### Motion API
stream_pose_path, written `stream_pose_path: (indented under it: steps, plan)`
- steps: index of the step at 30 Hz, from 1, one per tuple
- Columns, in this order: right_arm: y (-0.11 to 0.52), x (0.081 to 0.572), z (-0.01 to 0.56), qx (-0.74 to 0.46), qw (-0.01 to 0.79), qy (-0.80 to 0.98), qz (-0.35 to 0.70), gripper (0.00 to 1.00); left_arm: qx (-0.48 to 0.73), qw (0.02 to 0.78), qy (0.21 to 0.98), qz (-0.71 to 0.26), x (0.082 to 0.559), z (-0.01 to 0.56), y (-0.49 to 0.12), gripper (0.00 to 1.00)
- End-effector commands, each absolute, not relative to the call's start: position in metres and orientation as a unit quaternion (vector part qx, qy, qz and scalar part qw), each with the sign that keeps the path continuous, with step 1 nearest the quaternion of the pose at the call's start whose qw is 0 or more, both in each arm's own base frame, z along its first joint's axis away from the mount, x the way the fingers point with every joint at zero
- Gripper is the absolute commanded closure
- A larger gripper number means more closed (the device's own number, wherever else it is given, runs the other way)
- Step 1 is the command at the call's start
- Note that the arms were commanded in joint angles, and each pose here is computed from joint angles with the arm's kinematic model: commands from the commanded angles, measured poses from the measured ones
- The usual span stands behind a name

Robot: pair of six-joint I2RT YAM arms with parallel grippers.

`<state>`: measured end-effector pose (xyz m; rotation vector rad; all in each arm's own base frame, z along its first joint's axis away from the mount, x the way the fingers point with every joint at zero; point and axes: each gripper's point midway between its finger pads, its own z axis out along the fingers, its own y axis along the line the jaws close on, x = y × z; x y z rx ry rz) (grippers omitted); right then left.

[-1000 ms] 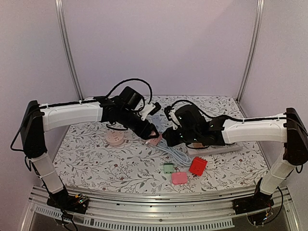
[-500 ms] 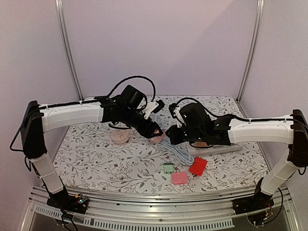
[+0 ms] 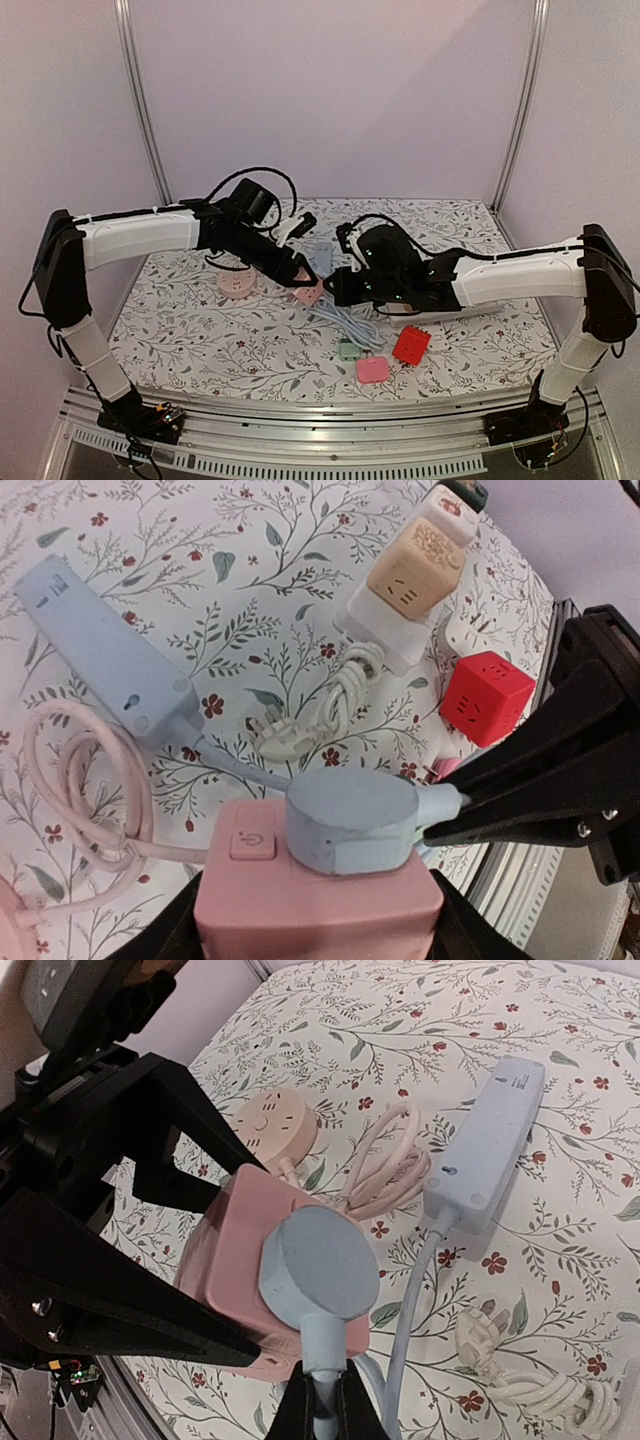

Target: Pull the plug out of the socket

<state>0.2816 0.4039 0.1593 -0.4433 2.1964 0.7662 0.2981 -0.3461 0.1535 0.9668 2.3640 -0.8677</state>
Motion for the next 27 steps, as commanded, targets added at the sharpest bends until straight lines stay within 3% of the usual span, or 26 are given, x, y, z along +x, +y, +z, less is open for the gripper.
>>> stream_pose_path:
  steps: [1, 8, 20, 27]
  plan:
    - [0.387, 0.289, 0.114, -0.123, 0.350, 0.896, 0.244, 1.00, 0.322, 0.228, 0.844, -0.362, 0.295, 0.190, -0.336, 0.75]
    - [0.379, 0.303, 0.136, -0.120, 0.380, 0.888, 0.231, 1.00, 0.331, 0.224, 0.844, -0.359, 0.291, 0.188, -0.336, 0.75]
    - [0.326, 0.350, 0.206, -0.062, 0.445, 0.862, 0.236, 1.00, 0.413, 0.202, 0.863, -0.211, 0.271, 0.146, -0.339, 0.76]
    - [0.317, 0.354, 0.208, -0.066, 0.447, 0.863, 0.226, 1.00, 0.419, 0.199, 0.864, -0.195, 0.268, 0.144, -0.338, 0.76]
